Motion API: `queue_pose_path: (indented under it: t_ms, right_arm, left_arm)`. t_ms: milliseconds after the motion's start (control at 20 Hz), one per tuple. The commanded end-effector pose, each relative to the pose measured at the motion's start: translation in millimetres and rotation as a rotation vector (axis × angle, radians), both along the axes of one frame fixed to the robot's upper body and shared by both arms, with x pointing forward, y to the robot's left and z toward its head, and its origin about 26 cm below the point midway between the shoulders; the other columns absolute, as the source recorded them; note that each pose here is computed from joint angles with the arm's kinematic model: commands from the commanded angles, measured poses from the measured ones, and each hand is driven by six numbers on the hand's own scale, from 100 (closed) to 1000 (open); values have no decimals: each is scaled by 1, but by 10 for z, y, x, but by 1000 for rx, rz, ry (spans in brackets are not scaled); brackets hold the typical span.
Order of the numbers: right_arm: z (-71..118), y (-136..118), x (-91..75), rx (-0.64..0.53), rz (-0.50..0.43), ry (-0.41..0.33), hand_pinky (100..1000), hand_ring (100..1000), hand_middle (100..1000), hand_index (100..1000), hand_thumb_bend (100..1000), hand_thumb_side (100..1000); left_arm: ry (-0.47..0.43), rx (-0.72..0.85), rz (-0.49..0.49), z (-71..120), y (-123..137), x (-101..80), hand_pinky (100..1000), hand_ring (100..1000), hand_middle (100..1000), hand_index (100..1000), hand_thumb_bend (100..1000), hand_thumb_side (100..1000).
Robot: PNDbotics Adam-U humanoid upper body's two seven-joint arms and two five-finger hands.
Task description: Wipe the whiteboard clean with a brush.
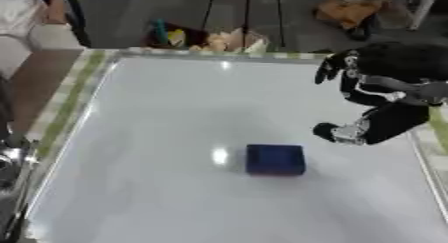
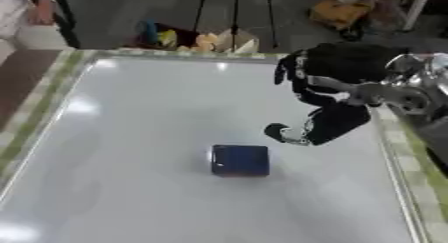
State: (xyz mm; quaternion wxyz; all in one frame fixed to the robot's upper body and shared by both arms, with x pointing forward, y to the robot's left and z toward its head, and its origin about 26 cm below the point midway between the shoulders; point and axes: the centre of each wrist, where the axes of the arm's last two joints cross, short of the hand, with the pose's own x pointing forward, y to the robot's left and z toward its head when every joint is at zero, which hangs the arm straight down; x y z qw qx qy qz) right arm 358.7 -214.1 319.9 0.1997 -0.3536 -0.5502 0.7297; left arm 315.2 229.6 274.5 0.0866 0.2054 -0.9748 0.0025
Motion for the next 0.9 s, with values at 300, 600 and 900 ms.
queue_pose_path:
  t_ms: [300, 600, 900]
  right_arm:
    - [-34, 94, 166, -31, 9, 43, 831, 804, 793, 101, 448, 822]
    - [-67, 213, 213, -38, 30, 54, 830, 803, 792, 102, 424, 826]
    - [-137, 297, 246, -57, 35, 87, 830, 806, 795, 108, 424, 830]
  left_arm:
    - [-29, 4, -19, 76, -28, -37, 696, 815, 746, 786, 237, 989]
    - [-27, 2, -17, 72, -25, -37, 696, 815, 747, 786, 237, 989]
    - [-24, 2, -15, 63, -19, -37, 696, 815, 747, 785, 237, 989]
